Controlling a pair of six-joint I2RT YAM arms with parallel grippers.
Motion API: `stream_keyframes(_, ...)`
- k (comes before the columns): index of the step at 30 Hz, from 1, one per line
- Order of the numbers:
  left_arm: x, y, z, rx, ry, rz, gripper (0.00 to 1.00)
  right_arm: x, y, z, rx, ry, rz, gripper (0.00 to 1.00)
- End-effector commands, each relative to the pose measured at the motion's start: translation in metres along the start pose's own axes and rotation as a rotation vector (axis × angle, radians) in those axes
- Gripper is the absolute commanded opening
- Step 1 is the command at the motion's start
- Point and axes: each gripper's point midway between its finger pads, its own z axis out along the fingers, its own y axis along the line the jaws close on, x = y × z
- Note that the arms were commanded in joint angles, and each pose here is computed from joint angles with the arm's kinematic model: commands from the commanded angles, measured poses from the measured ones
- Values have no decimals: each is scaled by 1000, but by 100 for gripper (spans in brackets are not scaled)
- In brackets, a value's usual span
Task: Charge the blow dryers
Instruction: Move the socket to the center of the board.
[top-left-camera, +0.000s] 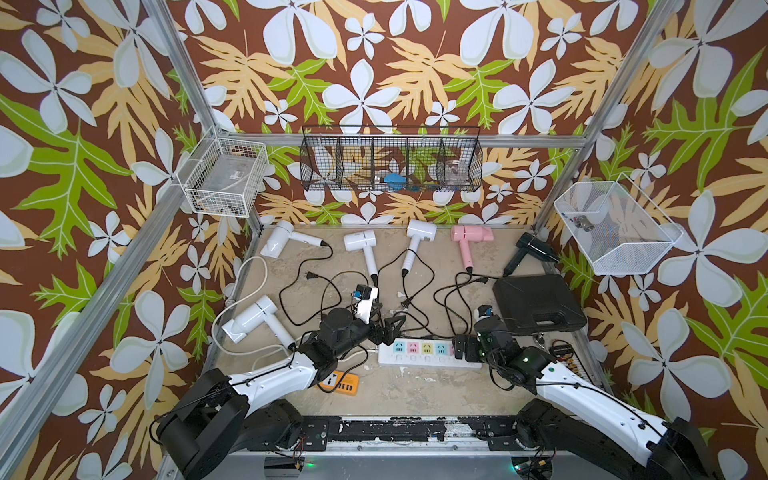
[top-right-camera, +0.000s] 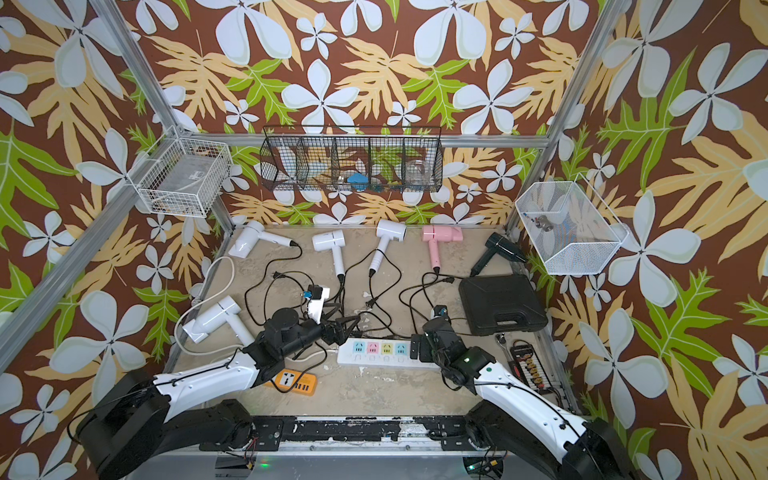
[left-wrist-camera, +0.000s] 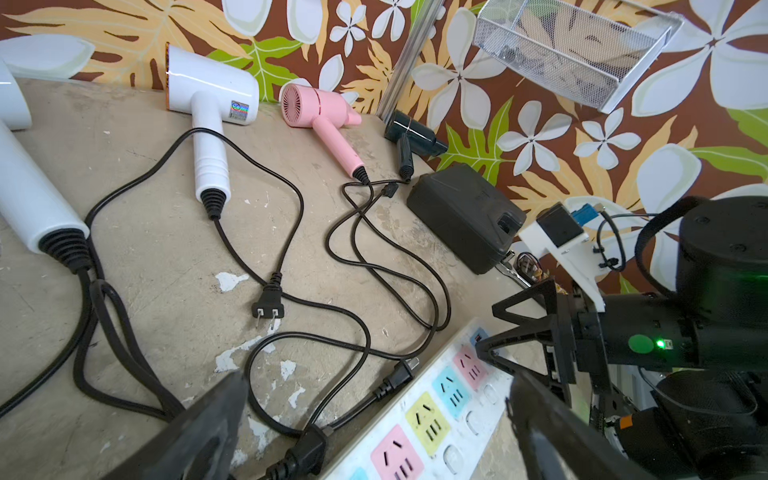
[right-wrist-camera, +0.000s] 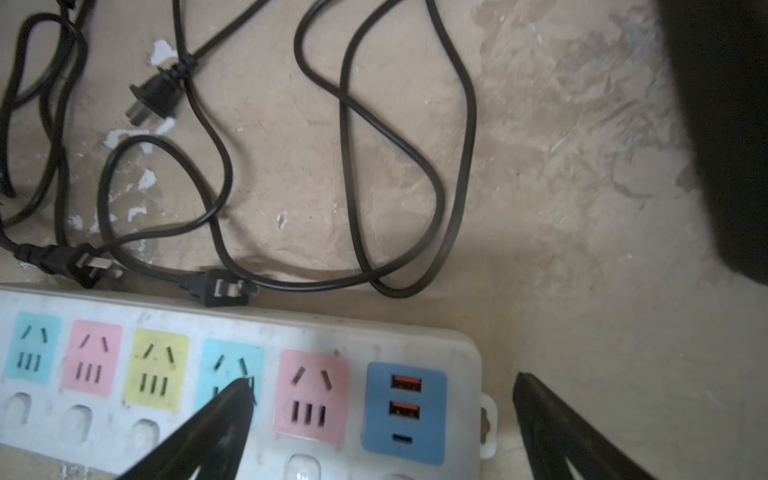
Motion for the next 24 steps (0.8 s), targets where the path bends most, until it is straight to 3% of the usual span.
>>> stream_keyframes(1, -4, -4, 2, 10, -9, 20, 100, 6, 12, 6, -66, 29, 17, 100)
stream_keyframes(6, -3, -4, 2, 8, -6, 24, 100, 28, 40, 13, -207, 140, 1, 99)
stream_keyframes(11, -3, -3, 2, 5, -6, 27, 100, 31, 82, 1, -311, 151, -79, 97)
stream_keyframes(13, -3, -3, 2, 2, -8, 27, 100, 28, 87, -4, -293, 151, -100, 96)
stream_keyframes(18, -5, -4, -2, 3, -29, 16, 100, -18, 57, -23, -93, -6, -93, 100)
stream_keyframes(24, -10, -5, -11, 16, -86, -16, 100, -100, 27, -35, 11, -135, -36, 100)
